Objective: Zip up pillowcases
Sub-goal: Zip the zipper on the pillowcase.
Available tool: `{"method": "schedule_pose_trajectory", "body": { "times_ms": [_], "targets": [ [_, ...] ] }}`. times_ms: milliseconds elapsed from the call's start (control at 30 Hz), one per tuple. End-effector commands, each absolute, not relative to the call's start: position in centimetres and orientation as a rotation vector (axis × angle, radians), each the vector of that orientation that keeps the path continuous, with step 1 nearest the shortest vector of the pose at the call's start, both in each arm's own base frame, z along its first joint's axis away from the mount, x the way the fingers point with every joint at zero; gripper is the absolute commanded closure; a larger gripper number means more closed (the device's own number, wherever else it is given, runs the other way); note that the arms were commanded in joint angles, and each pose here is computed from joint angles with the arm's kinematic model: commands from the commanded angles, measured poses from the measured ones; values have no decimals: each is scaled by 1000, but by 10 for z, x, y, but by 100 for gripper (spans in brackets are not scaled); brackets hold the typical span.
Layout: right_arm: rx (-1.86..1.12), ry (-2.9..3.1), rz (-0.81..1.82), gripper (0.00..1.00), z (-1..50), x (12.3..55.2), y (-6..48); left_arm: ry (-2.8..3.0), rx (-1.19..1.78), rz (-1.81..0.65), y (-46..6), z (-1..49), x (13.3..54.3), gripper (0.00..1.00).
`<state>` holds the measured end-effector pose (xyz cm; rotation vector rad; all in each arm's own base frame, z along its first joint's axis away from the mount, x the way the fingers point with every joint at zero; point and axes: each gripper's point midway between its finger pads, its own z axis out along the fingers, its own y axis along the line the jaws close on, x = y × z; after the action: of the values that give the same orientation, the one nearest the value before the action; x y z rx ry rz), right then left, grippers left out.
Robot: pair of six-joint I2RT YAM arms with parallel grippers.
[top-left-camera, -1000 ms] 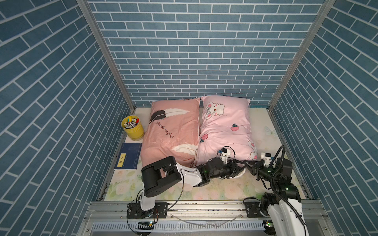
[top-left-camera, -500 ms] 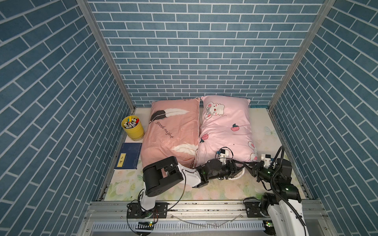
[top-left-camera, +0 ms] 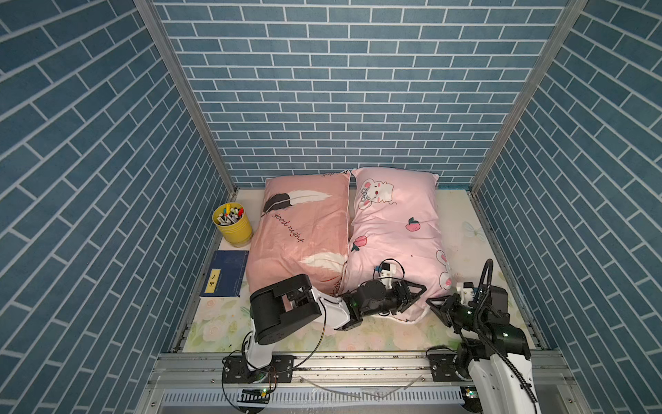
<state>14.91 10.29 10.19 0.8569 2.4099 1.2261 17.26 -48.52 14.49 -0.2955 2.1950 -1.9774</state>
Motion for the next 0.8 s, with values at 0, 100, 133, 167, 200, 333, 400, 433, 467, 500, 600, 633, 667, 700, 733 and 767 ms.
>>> {"method": "schedule_pose_trajectory", "body": {
  "times_ms": [0, 100, 133, 167, 200, 333, 400, 433, 467, 500, 600, 633, 667, 700, 733, 767],
  "targets": [
    [867, 2441, 1171, 97, 97, 143, 99, 2200, -307, -1959, -480, 137, 173, 44],
    [851, 2439, 1176, 100, 103, 143, 100, 2209, -308, -1960, -481, 134, 170, 44],
    [843, 2432, 1180, 100, 106, 144, 100, 2215, -306, -1959, -482, 133, 169, 44],
    [839, 2425, 1184, 100, 109, 145, 100, 2218, -305, -1960, -483, 133, 168, 44],
    [834, 2419, 1191, 100, 112, 145, 101, 2220, -303, -1962, -484, 133, 167, 44],
    [816, 2354, 1256, 100, 132, 151, 105, 2234, -303, -1968, -488, 130, 165, 43],
    [807, 2319, 1291, 100, 143, 154, 107, 2241, -307, -1969, -489, 127, 164, 43],
    [805, 2309, 1300, 100, 146, 155, 107, 2239, -308, -1973, -489, 128, 164, 43],
    [803, 2296, 1309, 100, 149, 156, 108, 2237, -309, -1978, -490, 128, 164, 42],
    [804, 2285, 1323, 100, 152, 157, 108, 2236, -311, -1980, -490, 127, 164, 42],
    [804, 2256, 1352, 100, 157, 160, 110, 2235, -309, -1987, -491, 128, 164, 42],
    [804, 2249, 1354, 100, 159, 161, 110, 2236, -307, -1987, -491, 128, 164, 42],
    [802, 2241, 1358, 100, 161, 161, 110, 2238, -308, -1985, -491, 127, 163, 42],
    [801, 2233, 1360, 100, 163, 162, 110, 2239, -308, -1987, -490, 127, 163, 42],
    [798, 2230, 1364, 100, 164, 162, 110, 2237, -311, -1990, -490, 127, 163, 43],
    [798, 2228, 1368, 100, 164, 162, 110, 2235, -315, -1997, -490, 127, 163, 44]
  ]
}}
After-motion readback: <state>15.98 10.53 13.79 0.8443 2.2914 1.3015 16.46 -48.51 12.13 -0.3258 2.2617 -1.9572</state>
